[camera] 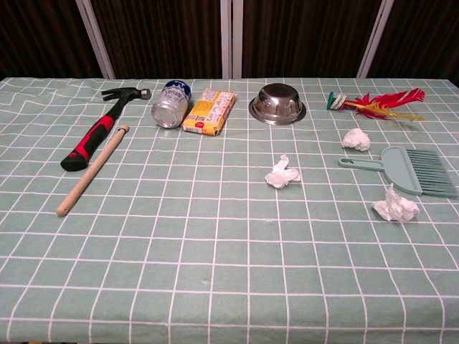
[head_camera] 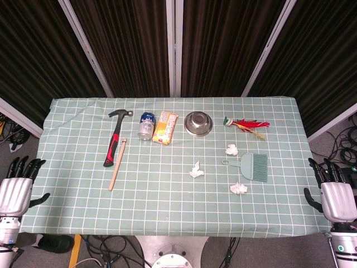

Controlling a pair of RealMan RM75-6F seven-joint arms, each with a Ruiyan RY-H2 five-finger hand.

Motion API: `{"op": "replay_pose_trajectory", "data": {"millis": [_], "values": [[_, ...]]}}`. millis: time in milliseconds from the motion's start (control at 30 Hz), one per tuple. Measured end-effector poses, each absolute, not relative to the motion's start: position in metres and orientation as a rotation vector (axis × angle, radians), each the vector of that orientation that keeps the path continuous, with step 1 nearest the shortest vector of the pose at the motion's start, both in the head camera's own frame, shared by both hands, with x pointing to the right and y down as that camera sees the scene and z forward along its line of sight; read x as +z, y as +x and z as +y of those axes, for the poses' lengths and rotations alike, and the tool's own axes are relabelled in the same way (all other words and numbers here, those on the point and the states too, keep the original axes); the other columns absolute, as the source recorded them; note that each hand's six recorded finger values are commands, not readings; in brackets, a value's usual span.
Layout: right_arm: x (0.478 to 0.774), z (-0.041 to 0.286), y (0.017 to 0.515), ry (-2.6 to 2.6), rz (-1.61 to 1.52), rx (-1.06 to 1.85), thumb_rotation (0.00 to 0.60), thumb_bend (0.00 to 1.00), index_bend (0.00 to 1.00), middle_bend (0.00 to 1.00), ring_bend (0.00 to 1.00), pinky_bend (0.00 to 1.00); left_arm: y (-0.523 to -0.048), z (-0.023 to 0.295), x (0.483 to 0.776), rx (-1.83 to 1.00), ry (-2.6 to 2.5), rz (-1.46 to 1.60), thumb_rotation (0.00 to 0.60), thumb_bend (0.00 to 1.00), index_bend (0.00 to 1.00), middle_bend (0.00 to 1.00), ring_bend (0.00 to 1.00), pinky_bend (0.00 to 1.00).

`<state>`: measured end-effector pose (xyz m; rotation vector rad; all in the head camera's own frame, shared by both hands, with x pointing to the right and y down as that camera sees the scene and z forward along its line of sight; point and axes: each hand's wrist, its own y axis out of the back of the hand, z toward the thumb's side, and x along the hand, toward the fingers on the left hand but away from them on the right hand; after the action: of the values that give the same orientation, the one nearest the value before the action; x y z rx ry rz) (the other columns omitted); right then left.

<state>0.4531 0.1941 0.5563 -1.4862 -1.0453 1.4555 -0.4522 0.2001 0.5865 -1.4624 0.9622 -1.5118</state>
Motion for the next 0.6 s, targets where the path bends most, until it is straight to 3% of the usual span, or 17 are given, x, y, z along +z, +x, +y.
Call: {"op": "replay_pose_trajectory", "data": {"millis": [300, 467, 600], "values": [[0.557, 0.192, 0.444, -1.537, -1.030, 1.433, 0.600, 0.29, 0.05, 0.23, 0.04, 0.12, -0.452, 0.203, 0.592, -1.509, -1.469, 0.971, 0.600, 0.00, 0.15, 0.14, 0.05, 0.05], [0.564, 0.184, 0.434, -1.589, -1.003, 1.408, 0.600, 0.30, 0.05, 0.29, 0.06, 0.15, -0.450, 0.202, 0.591, -1.492, -1.474, 0.979, 0.600, 0.00, 0.15, 0.14, 0.05, 0.05], [0.580, 0.165, 0.418, -1.654, -0.951, 1.386, 0.600, 0.29, 0.10, 0.31, 0.06, 0.15, -0.448, 0.202, 0.591, -1.478, -1.480, 0.982, 0.600, 0.00, 0.15, 0.14, 0.05, 0.05]]}}
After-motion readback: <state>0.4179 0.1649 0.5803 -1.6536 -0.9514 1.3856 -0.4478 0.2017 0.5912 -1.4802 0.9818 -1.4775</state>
